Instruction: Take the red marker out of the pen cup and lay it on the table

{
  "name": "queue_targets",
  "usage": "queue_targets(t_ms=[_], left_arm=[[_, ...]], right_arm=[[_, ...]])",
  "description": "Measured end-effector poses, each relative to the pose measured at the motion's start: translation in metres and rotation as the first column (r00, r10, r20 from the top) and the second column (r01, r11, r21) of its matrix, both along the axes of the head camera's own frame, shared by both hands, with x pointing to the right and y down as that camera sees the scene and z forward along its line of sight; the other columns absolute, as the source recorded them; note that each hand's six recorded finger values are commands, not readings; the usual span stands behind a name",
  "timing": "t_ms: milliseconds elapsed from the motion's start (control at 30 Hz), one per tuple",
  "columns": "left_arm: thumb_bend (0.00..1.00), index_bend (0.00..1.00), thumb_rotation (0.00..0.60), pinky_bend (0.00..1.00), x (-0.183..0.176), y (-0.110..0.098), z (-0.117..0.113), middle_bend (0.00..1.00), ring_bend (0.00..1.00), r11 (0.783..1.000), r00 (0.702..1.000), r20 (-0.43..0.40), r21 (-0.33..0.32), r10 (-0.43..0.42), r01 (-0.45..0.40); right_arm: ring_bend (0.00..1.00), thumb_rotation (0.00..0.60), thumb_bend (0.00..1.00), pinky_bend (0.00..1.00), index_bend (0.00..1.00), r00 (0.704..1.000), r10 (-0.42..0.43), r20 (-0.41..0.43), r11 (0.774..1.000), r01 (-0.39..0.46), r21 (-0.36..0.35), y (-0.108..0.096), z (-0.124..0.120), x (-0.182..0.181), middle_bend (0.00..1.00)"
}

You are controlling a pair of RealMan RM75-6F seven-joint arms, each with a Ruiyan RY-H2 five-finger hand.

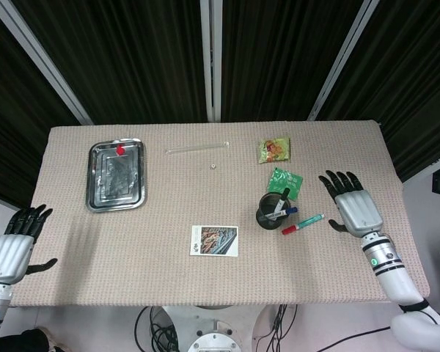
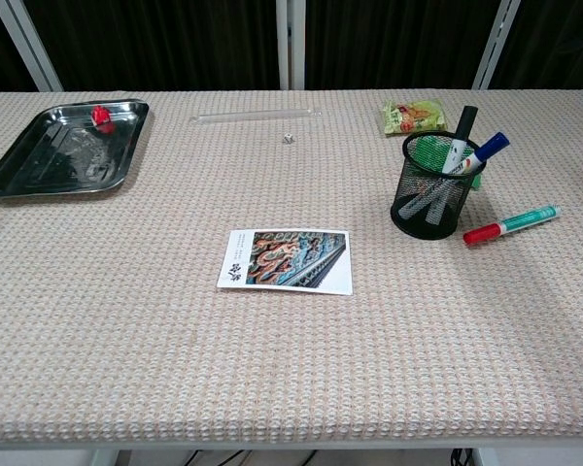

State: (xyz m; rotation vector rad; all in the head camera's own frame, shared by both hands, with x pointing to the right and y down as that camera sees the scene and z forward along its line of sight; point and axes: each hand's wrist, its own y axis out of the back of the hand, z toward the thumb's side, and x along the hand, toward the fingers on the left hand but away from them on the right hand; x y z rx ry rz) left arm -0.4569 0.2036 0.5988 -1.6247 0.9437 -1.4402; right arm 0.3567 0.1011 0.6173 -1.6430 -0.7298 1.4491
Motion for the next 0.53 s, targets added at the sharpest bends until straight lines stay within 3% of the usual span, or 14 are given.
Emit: queue_targets(t_ms=[167,267,433,533], left_arm=[[0.1,0.04,0.6,0.02,0.005,-0.004,-0.005,0.0,0.0,0.999,1.0,-0.005,0.045,0.018,-0.018],[0.1,0.04,0.6,0.02,0.01,-0.006,-0.009,0.0,0.0,0.997,0.999,-0.006,0.067,0.032,-0.031],[0.1,0.04,0.6,0.02,0.017,-0.008,-0.015,0.0,0.0,0.995,0.999,0.005,0.087,0.05,-0.051],[0.1,0.04,0.6,0.02,0.02,-0.009,-0.017,0.0,0.0,0.993,0.998,0.017,0.097,0.058,-0.06]], right_arm=[[0.0,0.6,0.15,0.0,0.0,0.997,0.071,0.023,0.989,-0.074,0.126,0.012,-0.028,0.033,0.0],[0.0,0.6,0.15,0.0,0.0,0.992,0.123,-0.001,0.973,-0.12,0.195,0.031,-0.042,0.066,0.0],[0.0,0.6,0.15,0.0,0.0,0.974,0.217,-0.071,0.96,-0.199,0.199,0.073,-0.048,0.115,0.0],[0.0,0.6,0.15,0.0,0.0,0.968,0.239,-0.077,0.956,-0.221,0.191,0.085,-0.046,0.127,0.0]])
